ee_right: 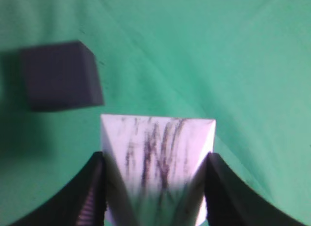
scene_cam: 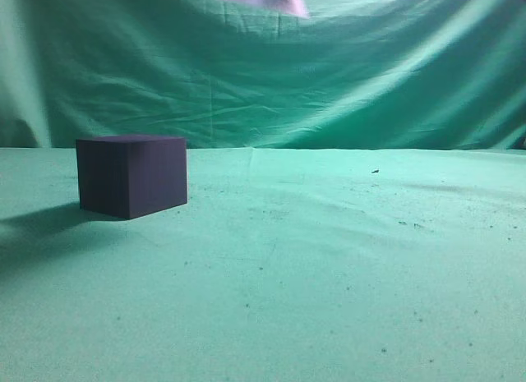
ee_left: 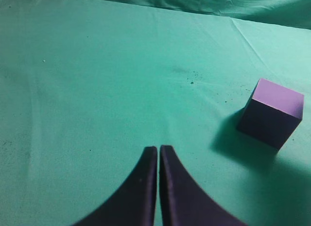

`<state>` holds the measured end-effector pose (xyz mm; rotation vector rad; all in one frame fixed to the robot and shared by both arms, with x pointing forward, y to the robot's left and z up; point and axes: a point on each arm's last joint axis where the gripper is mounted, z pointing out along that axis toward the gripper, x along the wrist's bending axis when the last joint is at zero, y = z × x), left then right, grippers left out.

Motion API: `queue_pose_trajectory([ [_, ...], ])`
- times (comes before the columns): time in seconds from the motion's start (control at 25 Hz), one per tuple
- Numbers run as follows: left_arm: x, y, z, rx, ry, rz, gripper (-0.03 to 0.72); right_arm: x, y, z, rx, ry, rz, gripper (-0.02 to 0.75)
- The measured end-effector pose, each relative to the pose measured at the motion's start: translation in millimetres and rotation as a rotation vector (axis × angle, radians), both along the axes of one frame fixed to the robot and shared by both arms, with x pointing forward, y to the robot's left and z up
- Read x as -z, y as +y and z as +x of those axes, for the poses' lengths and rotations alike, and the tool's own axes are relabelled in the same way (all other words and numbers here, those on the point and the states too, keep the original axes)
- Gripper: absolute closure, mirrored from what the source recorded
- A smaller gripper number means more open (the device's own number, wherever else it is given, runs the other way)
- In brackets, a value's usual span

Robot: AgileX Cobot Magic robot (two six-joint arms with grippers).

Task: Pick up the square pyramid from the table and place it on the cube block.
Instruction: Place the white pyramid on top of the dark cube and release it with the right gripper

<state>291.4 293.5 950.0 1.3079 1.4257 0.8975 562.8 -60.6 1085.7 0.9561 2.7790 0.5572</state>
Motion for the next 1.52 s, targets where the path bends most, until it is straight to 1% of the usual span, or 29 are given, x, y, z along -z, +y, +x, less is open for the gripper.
queue_pose_trajectory([
  [0.08, 0, 0, 0, 0.000, 0.000, 0.000, 0.688, -13, 28, -13, -0.074, -0.037, 0.029, 0.370],
  [0.2, 0, 0, 0, 0.000, 0.000, 0.000, 0.688, -12, 71, -27, -0.169, -0.039, 0.039, 0.370],
  [0.32, 0, 0, 0, 0.000, 0.000, 0.000, 0.688, 6, 105, -33, -0.238, 0.000, 0.005, 0.370],
  [0.44, 0, 0, 0, 0.000, 0.000, 0.000, 0.688, 27, 127, -30, -0.261, 0.007, -0.030, 0.370],
  [0.56, 0, 0, 0, 0.000, 0.000, 0.000, 0.688, 43, 133, -25, -0.253, 0.009, -0.071, 0.370],
  [0.6, 0, 0, 0, 0.000, 0.000, 0.000, 0.688, 50, 132, -22, -0.252, 0.000, -0.104, 0.370],
  [0.68, 0, 0, 0, 0.000, 0.000, 0.000, 0.688, 56, 132, -19, -0.247, 0.005, -0.119, 0.370],
  [0.96, 0, 0, 0, 0.000, 0.000, 0.000, 0.688, 77, 134, -14, -0.242, 0.034, -0.150, 0.370],
  [1.2, 0, 0, 0, 0.000, 0.000, 0.000, 0.688, 79, 135, -14, -0.242, 0.042, -0.148, 0.370],
  [1.4, 0, 0, 0, 0.000, 0.000, 0.000, 0.688, 79, 135, -14, -0.221, 0.050, -0.142, 0.137],
  [1.44, 0, 0, 0, 0.000, 0.000, 0.000, 0.688, 79, 135, -14, -0.217, 0.051, -0.141, 0.111],
  [1.52, 0, 0, 0, 0.000, 0.000, 0.000, 0.688, 71, 134, -15, -0.212, 0.039, -0.128, 0.114],
])
